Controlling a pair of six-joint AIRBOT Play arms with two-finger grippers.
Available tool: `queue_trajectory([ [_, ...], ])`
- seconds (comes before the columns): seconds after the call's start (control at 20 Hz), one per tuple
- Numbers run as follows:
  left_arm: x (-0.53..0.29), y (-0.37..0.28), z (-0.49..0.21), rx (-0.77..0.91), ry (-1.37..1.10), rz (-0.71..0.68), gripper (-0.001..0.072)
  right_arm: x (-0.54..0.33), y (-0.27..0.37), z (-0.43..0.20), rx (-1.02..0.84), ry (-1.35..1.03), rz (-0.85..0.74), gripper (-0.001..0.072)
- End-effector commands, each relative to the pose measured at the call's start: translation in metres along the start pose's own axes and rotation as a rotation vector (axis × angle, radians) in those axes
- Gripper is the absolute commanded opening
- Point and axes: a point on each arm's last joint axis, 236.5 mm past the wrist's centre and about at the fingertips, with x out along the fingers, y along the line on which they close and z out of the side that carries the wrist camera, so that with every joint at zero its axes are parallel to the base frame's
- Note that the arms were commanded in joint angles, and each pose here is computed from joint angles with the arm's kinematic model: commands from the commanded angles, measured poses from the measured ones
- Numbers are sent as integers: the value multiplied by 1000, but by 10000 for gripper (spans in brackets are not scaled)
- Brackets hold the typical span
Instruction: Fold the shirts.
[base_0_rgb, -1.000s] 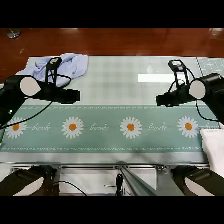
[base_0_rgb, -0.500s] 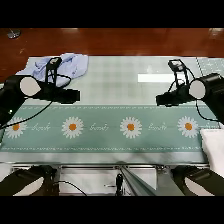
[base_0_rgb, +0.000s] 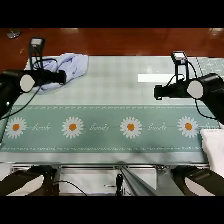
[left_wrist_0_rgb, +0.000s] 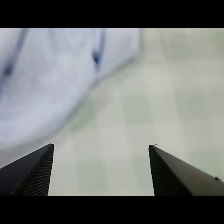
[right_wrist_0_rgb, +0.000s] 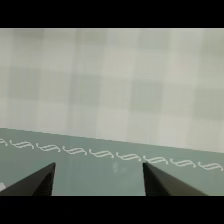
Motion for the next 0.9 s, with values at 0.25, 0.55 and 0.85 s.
queue_trajectory([
  [0.25,122,144,3,-179,172,228,702,1,4,3,62,-10,17,630],
  [0.55,179,129,-30,-303,383,161,700,1,15,0,96,2,62,626],
  [0.85,172,110,-59,-341,535,109,444,1,17,-1,100,6,71,621],
])
